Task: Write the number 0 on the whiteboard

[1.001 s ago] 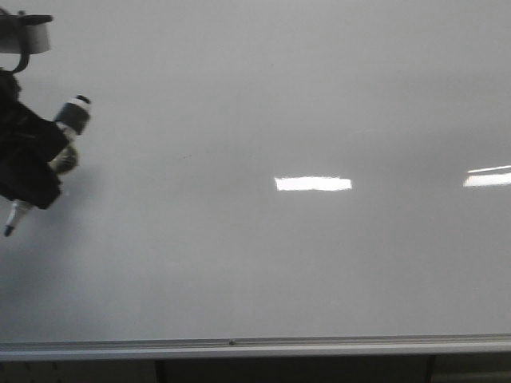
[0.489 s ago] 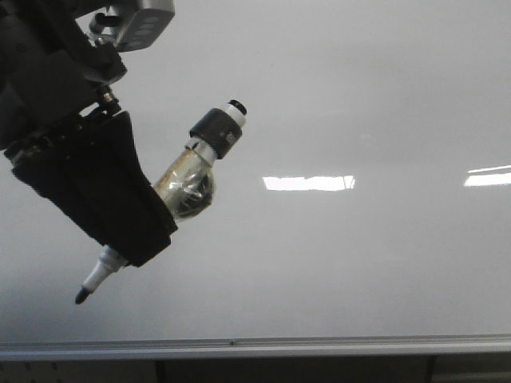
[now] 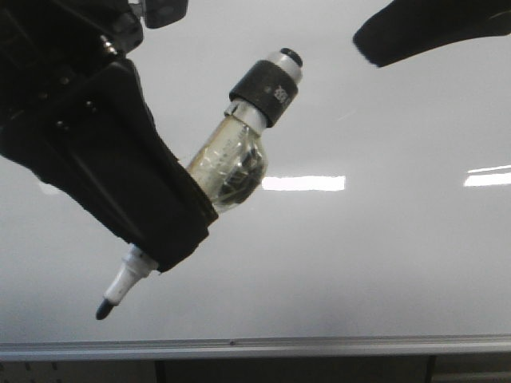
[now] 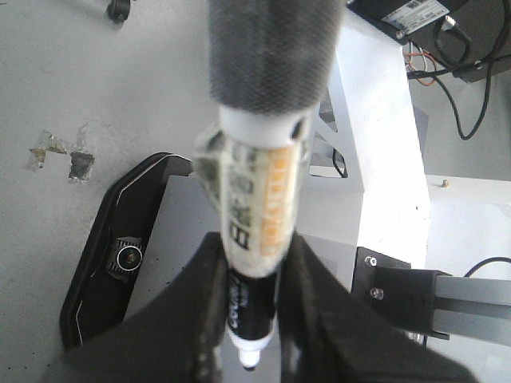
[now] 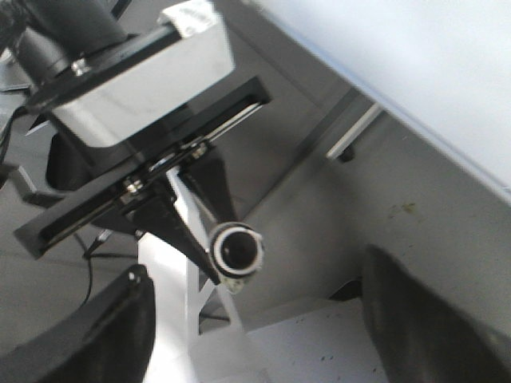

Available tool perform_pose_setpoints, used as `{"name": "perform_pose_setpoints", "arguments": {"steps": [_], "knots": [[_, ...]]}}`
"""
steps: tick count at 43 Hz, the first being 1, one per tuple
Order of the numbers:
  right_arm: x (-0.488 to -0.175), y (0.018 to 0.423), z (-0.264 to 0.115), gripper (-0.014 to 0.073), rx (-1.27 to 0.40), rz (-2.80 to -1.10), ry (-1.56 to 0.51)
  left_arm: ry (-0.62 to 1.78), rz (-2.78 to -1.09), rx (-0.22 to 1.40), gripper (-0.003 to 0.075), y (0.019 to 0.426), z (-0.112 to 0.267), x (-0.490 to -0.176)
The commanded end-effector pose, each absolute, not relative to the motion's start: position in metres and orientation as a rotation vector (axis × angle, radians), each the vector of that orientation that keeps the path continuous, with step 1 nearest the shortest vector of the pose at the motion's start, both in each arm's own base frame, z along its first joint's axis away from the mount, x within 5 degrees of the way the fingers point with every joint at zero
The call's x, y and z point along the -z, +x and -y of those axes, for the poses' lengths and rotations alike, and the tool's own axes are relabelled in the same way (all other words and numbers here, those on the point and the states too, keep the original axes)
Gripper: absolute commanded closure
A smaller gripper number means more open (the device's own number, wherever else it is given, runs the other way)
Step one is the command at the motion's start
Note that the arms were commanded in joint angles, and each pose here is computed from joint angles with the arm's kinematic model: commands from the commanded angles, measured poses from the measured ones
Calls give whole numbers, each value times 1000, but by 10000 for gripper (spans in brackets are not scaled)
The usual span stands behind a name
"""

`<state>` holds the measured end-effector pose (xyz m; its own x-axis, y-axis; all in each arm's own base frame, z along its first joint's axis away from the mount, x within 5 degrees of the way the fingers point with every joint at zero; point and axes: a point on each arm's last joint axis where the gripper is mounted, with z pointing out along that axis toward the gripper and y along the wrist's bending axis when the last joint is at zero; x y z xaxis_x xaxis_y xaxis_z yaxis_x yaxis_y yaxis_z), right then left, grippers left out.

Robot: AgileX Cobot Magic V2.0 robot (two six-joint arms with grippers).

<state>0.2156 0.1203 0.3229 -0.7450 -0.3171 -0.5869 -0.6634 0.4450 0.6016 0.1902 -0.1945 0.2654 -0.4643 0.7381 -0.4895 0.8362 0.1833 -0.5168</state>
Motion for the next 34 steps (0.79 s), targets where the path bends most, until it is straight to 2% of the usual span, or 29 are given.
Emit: {"name": "perform_pose_setpoints", "arguments": {"steps": [1, 16, 20, 25, 34], "knots": [[-337, 213, -138, 34, -1325, -2216, -914, 1557, -2226, 1246, 739, 181, 197, -288], [-309, 218, -182, 34, -1396, -2278, -1045, 1555, -2225, 1249, 739, 181, 197, -289], [-306, 219, -187, 57, -1385, -2282, -1038, 1555, -2225, 1249, 739, 181, 197, -289], [-306, 221, -187, 189, -1374, -2278, -1020, 1555, -2225, 1249, 739, 181, 197, -289], [-306, 216, -187, 496, -1417, -2284, -1064, 1555, -2225, 1249, 739, 181, 197, -289]]}}
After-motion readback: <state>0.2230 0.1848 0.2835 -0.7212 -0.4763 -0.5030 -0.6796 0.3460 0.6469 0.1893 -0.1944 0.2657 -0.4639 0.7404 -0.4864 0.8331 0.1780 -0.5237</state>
